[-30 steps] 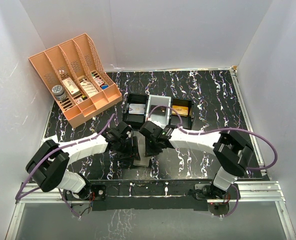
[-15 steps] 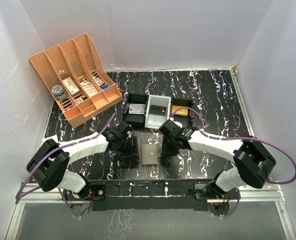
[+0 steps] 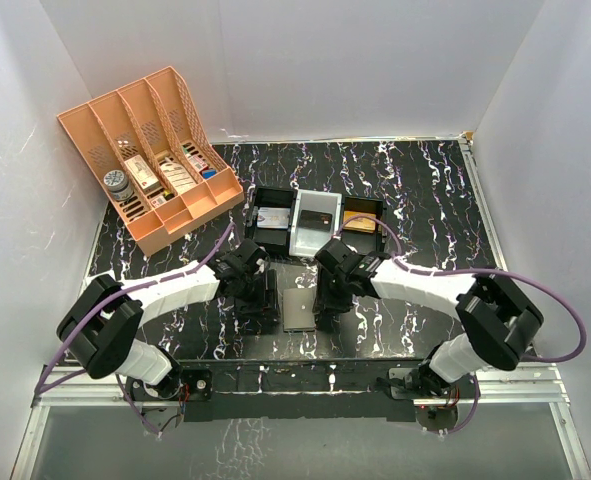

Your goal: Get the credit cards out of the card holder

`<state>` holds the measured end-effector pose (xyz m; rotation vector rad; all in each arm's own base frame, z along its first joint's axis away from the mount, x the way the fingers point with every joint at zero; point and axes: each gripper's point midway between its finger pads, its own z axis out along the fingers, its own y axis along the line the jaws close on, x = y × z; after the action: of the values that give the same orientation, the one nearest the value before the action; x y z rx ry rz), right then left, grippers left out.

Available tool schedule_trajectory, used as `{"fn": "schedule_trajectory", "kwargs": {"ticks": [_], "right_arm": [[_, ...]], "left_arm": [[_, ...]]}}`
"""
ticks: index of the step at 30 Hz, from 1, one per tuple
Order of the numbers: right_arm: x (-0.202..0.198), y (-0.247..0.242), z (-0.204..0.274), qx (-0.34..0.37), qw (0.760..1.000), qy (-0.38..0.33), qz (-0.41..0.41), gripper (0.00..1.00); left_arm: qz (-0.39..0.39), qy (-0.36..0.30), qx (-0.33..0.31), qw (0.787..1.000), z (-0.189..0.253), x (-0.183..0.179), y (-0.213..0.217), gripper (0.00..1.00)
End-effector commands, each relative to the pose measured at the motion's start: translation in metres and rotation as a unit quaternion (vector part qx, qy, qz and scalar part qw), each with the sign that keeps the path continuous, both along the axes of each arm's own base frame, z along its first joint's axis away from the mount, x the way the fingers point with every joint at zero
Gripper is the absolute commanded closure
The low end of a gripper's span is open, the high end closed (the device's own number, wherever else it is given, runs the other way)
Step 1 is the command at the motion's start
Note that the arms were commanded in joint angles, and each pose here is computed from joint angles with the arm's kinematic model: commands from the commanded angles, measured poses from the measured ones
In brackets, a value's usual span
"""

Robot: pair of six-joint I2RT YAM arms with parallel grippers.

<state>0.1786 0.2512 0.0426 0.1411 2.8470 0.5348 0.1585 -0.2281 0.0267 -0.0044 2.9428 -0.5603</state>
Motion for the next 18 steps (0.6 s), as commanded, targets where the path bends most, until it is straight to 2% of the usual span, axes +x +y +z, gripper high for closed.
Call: {"fn": "schedule_trajectory", "kwargs": {"ticks": [1,5,10,16,18], "right_arm": [[0.016,0.005,0.002,-0.008,1.0,-0.02,0.002,0.66],[0.019,-0.013,-0.009,-0.048,0.999,-0.022,0.001,0.73],[0.024,0.003,-0.001,-0.007,0.999,-0.036,0.034,0.83],[0.025,0.01,0.001,0.007,0.998,-0.04,0.058,0.93],[0.024,0.011,0.003,0.011,0.997,-0.042,0.067,0.96]], "left_arm": [[-0.007,-0.008,0.008,1.0,0.007,0.002,0.001,0.41],[-0.007,-0.017,0.007,1.0,0.011,0.004,0.002,0.41],[-0.005,-0.049,0.001,0.999,0.021,0.013,0.002,0.4],[0.03,-0.116,-0.013,0.993,0.049,0.027,0.009,0.26],[0.046,-0.135,-0.012,0.99,0.057,0.031,0.014,0.16]]}}
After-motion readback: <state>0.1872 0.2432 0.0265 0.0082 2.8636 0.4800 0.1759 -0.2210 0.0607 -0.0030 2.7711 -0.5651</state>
